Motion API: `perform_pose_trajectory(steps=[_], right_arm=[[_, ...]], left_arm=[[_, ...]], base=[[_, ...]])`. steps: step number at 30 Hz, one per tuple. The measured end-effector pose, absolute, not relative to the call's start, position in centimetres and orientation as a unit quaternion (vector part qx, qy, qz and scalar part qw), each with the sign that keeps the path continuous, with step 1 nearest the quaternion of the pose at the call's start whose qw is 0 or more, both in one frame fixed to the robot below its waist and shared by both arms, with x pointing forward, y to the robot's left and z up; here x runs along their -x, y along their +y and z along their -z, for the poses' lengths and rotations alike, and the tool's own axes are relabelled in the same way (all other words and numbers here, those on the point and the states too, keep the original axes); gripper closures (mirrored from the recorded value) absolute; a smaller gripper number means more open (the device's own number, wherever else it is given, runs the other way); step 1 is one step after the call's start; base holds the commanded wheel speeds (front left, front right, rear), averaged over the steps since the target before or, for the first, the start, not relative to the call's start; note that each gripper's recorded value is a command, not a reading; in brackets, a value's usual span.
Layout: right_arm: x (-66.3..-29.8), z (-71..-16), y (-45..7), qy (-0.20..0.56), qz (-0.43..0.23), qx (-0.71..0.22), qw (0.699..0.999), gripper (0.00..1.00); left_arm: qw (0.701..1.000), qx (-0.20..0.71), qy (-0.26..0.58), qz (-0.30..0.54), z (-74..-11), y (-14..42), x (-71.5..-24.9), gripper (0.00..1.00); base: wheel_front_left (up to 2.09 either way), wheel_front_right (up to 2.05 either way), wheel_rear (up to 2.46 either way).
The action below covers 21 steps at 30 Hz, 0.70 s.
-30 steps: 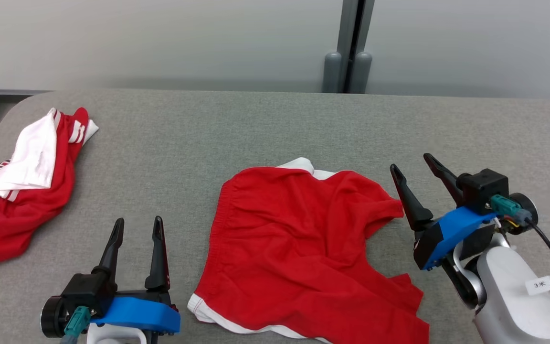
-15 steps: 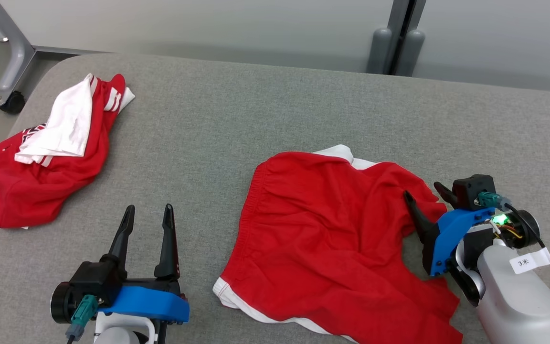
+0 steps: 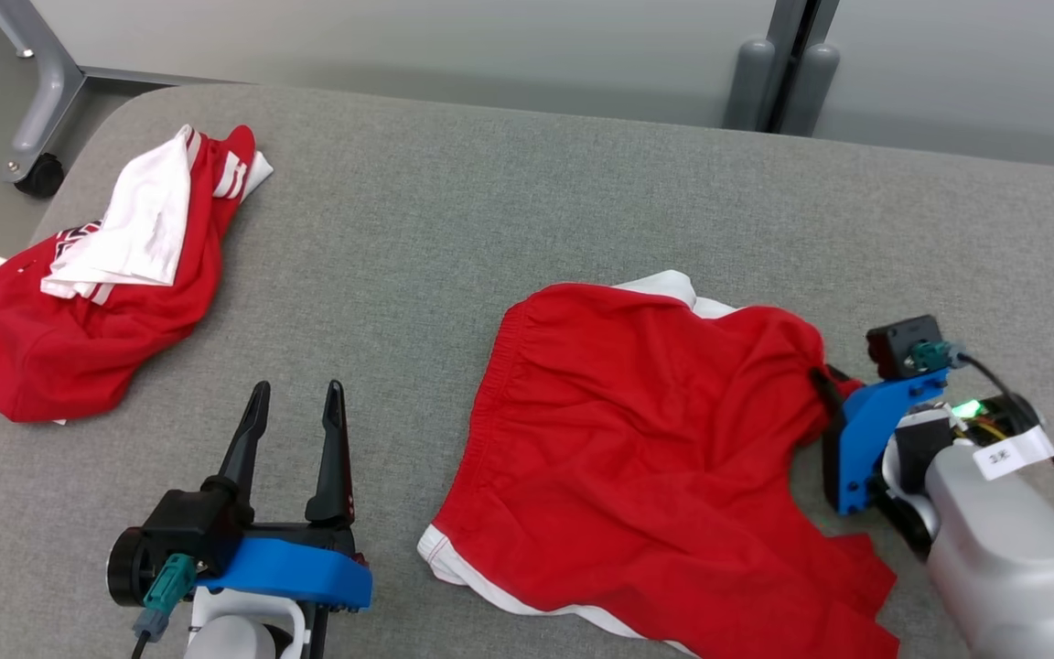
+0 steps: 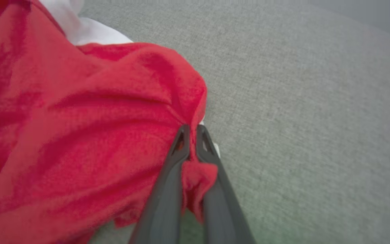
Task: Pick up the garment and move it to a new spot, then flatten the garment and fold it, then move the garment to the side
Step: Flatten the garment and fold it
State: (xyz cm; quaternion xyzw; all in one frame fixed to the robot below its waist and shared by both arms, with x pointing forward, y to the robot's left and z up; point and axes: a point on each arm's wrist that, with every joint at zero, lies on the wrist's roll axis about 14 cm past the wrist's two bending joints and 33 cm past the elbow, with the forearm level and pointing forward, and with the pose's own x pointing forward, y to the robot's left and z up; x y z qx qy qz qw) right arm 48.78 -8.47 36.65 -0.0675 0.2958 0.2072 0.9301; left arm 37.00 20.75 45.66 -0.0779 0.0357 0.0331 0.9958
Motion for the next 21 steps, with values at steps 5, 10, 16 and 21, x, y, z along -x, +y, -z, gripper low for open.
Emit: perform_pose_trajectory(steps=[5, 10, 16, 21], right_arm=[[-52.4, -39.7, -9.9, 0.251, -0.194, 0.083, 0.945, 1.0], [-56.5, -44.3, -9.0, 0.177, -0.197, 0.089, 0.96, 1.0], [-58.8, -45.5, -8.5, 0.16, -0.192, 0.091, 0.964, 0.76], [-58.5, -45.1, -8.2, 0.153, -0.193, 0.083, 0.966, 0.0]], left_arm=[[0.996, 0.077, 0.038, -0.033, -45.5, 20.7, -37.0, 0.0], [0.996, 0.078, 0.037, -0.032, -45.6, 20.7, -37.2, 0.0], [0.995, 0.079, 0.041, -0.037, -45.4, 21.1, -37.4, 0.0], [0.995, 0.079, 0.042, -0.038, -45.3, 21.0, -37.6, 0.0]], base=[[0.0, 0.0, 0.0], [0.0, 0.0, 0.0], [0.0, 0.0, 0.0], [0.0, 0.0, 0.0]])
